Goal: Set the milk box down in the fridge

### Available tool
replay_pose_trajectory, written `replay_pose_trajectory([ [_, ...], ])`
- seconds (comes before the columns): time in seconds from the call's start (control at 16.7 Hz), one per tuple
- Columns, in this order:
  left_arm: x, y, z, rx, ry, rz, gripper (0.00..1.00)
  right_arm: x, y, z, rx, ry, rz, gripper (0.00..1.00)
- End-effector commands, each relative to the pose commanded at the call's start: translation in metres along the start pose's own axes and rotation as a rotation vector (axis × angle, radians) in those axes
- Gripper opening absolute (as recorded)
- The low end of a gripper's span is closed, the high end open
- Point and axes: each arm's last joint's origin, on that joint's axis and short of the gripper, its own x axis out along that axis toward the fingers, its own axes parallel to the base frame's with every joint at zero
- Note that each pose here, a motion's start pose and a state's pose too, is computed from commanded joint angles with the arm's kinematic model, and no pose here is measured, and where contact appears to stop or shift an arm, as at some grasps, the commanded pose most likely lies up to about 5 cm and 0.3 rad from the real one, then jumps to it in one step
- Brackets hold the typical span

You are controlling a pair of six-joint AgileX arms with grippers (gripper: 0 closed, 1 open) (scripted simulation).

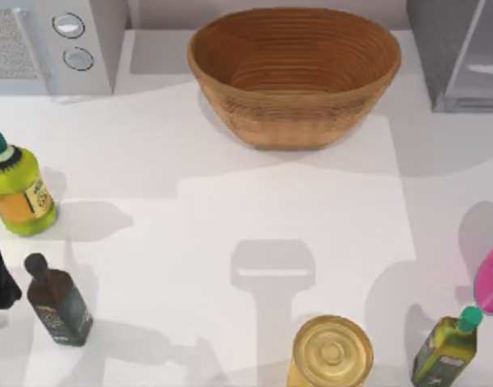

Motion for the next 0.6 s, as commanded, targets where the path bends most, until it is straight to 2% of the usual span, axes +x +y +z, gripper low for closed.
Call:
replay_pose_trajectory([
  [0.18,0.0,0.0,0.0,0.0,0.0,0.0,1.0,-0.0004,-0.0055,-0.0153,-0.029,-0.014,-0.028,0.0],
  [0.6,0.0,0.0,0.0,0.0,0.0,0.0,1.0,0.0012,-0.0062,-0.0141,-0.034,0.0,-0.036,0.0],
])
